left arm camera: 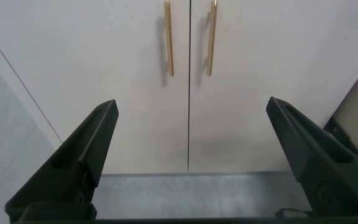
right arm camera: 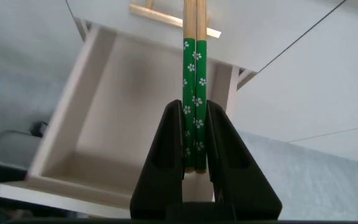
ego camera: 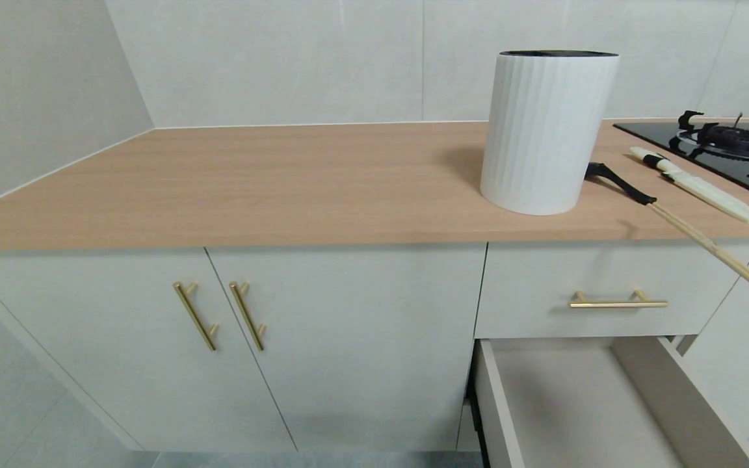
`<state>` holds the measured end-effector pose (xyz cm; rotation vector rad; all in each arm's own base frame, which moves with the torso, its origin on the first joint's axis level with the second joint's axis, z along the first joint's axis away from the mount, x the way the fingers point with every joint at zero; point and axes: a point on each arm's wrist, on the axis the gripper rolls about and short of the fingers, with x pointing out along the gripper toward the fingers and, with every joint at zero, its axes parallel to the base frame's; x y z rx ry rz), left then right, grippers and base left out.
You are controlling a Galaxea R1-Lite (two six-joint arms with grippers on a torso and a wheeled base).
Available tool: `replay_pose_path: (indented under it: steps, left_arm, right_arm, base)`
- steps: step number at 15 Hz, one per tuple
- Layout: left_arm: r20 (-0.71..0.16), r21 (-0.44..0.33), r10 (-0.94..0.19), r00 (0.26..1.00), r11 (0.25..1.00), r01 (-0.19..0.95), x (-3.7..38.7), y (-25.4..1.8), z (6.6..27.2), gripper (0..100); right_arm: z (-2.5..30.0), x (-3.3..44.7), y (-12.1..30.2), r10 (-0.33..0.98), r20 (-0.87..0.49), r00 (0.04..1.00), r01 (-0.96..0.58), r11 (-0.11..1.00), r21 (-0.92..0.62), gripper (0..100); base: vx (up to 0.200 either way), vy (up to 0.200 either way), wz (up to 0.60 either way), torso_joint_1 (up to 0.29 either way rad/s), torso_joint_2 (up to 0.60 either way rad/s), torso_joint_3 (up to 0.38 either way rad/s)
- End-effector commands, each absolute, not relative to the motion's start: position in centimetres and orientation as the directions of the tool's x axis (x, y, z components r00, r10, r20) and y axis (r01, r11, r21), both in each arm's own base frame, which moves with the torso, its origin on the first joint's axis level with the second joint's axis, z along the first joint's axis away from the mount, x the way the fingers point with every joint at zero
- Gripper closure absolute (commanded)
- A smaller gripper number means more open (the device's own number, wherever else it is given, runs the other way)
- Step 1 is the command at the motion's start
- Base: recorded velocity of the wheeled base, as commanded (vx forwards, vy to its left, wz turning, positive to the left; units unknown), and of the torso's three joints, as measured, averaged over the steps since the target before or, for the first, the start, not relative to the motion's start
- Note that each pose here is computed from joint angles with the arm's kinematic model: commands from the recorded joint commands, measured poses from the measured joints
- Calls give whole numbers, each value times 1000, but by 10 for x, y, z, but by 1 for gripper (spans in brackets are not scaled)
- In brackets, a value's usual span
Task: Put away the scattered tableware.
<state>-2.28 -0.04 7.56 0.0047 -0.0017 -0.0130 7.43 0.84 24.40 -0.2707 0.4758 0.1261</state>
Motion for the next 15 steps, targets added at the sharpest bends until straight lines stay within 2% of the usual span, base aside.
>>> replay_pose_path:
  steps: [1,6,11,15]
  left_arm:
    - [2,5,-12,1000,1000,12,-23,0,76,0]
    - [2,5,-12,1000,1000,12,-23,0,76,0]
    - [2,5,-12,1000,1000,12,-23,0,76,0]
    - [2,5,-12,1000,1000,12,-23,0,76,0]
  right_arm:
    - [241,70,11,116,-467,877,-243,944,-222,100]
    - [224,71,21,215,-532,819,-377,901,-216,100]
    - [203,83,29,229,-629,743,-441,875,-201,100]
    - [181,101,39,213,-742,636,-491,853,-176,100]
  base:
    - [0,0,0,-129,466,320]
    - [0,0,0,-86,394,299]
    - [0,0,0,-7,39,31]
    - [0,0,0,0,0,0]
